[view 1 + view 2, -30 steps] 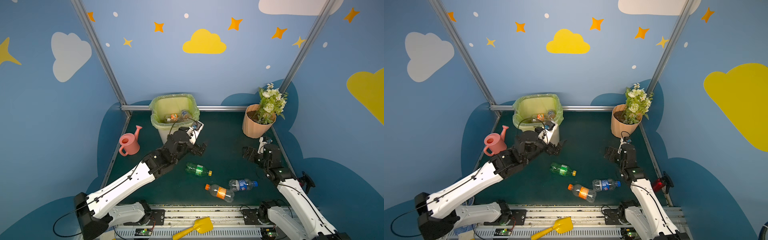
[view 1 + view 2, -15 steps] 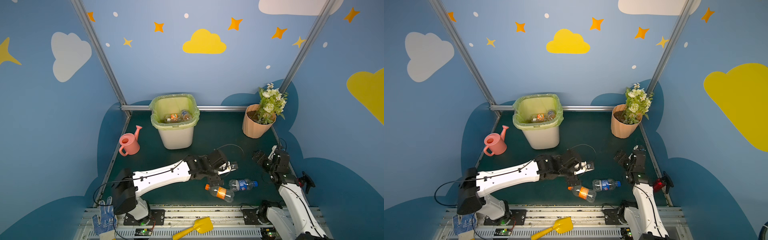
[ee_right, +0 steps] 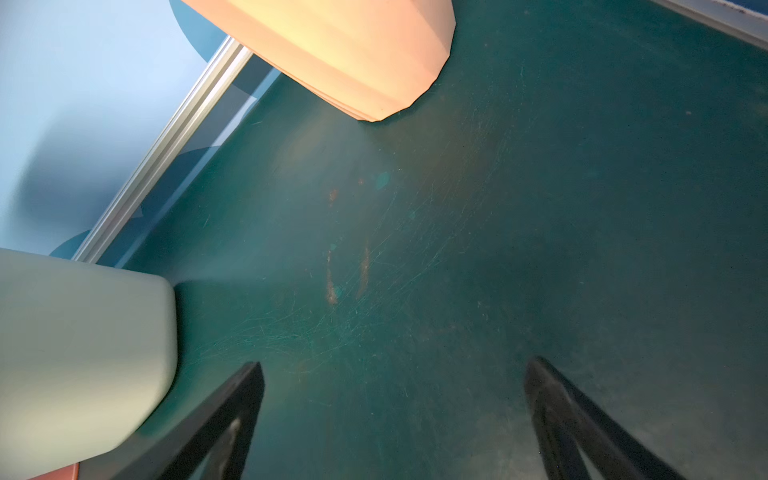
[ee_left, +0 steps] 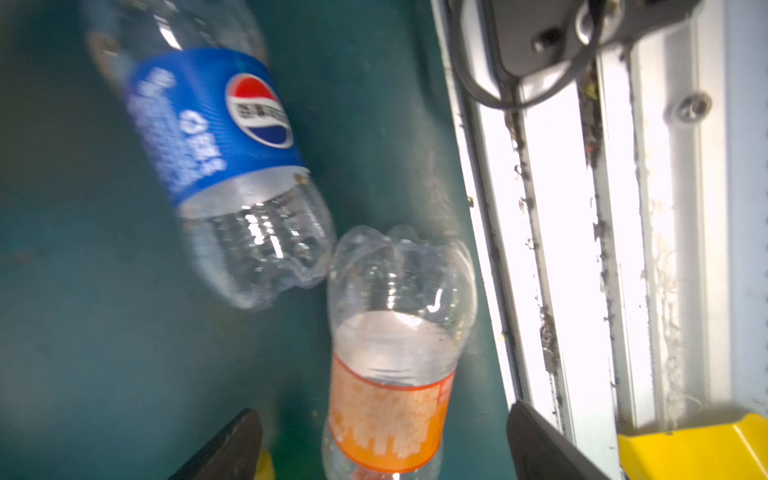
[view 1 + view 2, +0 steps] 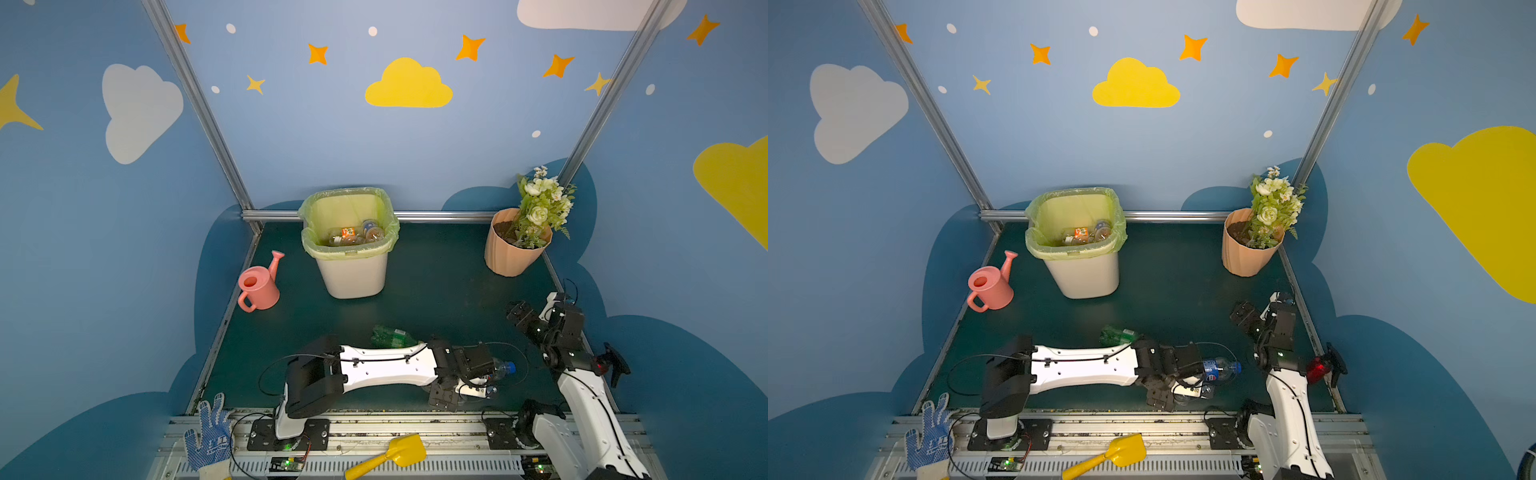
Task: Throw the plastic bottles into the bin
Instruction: 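Swing the left gripper down onto the crushed orange-labelled bottle and close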
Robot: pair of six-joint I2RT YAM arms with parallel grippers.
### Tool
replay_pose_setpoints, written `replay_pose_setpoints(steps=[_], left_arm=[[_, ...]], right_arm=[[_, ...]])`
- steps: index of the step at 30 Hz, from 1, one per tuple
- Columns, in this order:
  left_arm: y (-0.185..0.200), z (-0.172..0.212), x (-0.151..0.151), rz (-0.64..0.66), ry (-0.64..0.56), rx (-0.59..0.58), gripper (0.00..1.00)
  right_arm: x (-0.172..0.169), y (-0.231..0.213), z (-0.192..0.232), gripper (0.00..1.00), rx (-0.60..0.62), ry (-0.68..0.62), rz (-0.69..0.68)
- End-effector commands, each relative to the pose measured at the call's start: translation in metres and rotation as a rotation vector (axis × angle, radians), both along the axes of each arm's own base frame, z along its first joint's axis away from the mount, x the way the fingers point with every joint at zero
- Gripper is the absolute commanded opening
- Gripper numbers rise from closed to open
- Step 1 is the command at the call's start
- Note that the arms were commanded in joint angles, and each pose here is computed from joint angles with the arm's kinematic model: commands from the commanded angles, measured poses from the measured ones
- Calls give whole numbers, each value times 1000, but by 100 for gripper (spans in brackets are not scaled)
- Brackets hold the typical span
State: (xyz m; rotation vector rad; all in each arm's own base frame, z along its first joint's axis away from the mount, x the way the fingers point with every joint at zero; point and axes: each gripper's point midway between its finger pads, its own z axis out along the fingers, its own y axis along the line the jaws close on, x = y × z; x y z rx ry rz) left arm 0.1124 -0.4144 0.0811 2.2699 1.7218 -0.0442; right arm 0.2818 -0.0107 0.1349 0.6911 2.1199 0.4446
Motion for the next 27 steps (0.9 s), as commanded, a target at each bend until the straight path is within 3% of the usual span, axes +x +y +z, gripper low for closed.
replay_pose_setpoints(steps=[1,13,21,27], left_arm=[[6,-3,-2,-24,13,44,90],[12,-48,7,-26,-20,227,74],[8,-46,6,-7,-10,200,54],[4,-39,6,1,-13,169,45]], right_arm=[[0,1,1,97,15,-17,4],[-1,-4,1,97,41,-25,-12],[-1,-5,-2,97,62,-23,-14],[-1,-5,-1,97,67,-29,-17]])
